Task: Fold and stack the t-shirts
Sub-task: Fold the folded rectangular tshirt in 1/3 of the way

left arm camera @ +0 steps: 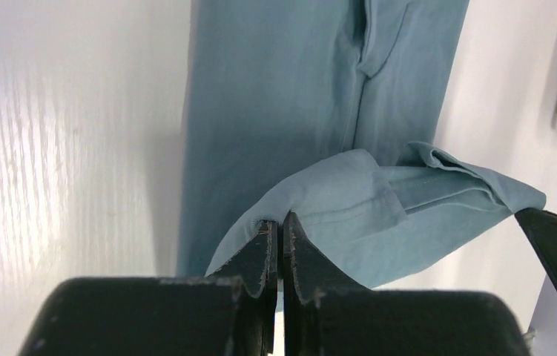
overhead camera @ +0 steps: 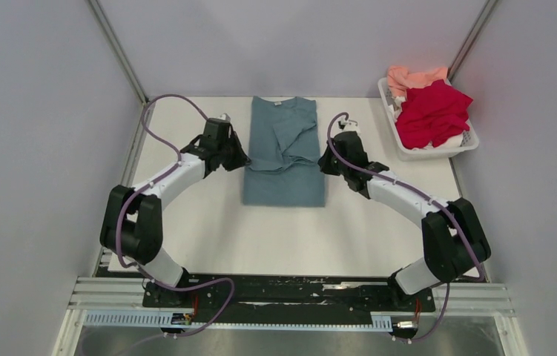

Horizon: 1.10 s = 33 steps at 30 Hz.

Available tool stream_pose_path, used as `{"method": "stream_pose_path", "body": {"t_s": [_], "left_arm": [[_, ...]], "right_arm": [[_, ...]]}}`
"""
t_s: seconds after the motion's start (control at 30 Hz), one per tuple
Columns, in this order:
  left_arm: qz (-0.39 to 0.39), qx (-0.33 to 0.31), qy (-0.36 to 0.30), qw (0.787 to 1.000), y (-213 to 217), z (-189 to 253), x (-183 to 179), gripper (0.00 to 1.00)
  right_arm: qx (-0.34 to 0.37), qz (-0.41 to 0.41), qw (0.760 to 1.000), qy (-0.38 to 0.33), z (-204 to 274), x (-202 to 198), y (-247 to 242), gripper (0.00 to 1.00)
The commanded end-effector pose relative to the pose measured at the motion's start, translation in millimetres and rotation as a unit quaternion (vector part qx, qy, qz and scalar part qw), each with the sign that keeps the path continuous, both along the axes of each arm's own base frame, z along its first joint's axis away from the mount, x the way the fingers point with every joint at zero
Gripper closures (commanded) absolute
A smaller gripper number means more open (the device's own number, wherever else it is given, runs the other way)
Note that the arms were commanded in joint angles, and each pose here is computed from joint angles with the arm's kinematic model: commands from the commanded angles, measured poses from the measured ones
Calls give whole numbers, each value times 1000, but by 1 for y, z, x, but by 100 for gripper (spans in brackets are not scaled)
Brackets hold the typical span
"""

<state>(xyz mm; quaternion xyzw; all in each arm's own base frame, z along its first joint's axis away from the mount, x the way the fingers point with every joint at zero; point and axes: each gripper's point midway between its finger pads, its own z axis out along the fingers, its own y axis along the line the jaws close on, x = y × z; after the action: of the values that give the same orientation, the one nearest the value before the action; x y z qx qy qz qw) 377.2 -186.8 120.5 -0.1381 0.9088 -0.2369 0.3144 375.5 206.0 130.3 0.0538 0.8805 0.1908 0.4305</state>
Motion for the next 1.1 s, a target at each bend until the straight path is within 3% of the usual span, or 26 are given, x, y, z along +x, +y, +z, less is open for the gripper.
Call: {"method": "stream_pose_path", "body": {"t_s": [0.0, 0.47, 0.57, 0.6, 0.63, 0.67, 0.7, 0.73, 0.77, 0.87, 0.97, 1.07], "left_arm": [[-20, 0, -20, 1000, -1, 10, 30, 100], [-28, 0, 15, 999, 7, -22, 83, 93], [-33, -4, 21, 999, 6, -32, 94, 77], [-36, -6, 18, 999, 5, -30, 97, 65], [-45, -10, 21, 999, 4, -32, 97, 57], [-49, -13, 15, 999, 3, -28, 100, 40], [-56, -15, 10, 998, 2, -24, 101, 32], [-60, -16, 2, 998, 1, -18, 103, 13], [-65, -14, -10, 998, 1, -9, 103, 7], [-68, -6, -29, 997, 5, 12, 99, 0], [-53, -1, -53, 997, 14, 33, 82, 0], [-42, -2, -30, 999, 23, 16, 47, 0]], "right_arm": [[16, 16, 998, -57, 30, 35, 6, 100], [32, 41, 998, -23, -10, 90, 5, 100], [31, 34, 999, -14, -23, 105, -1, 92], [33, 34, 999, -12, -26, 110, -3, 88], [37, 36, 999, -15, -22, 117, -3, 76], [41, 42, 998, -15, -20, 121, -3, 54], [43, 47, 998, -18, -16, 123, -2, 44], [41, 53, 997, -24, -10, 123, -1, 39], [40, 58, 997, -29, -3, 121, -1, 31], [38, 74, 996, -39, 12, 106, 1, 3], [40, 96, 994, -30, 11, 76, 6, 0], [49, 102, 994, -13, 5, 44, 8, 0]]}}
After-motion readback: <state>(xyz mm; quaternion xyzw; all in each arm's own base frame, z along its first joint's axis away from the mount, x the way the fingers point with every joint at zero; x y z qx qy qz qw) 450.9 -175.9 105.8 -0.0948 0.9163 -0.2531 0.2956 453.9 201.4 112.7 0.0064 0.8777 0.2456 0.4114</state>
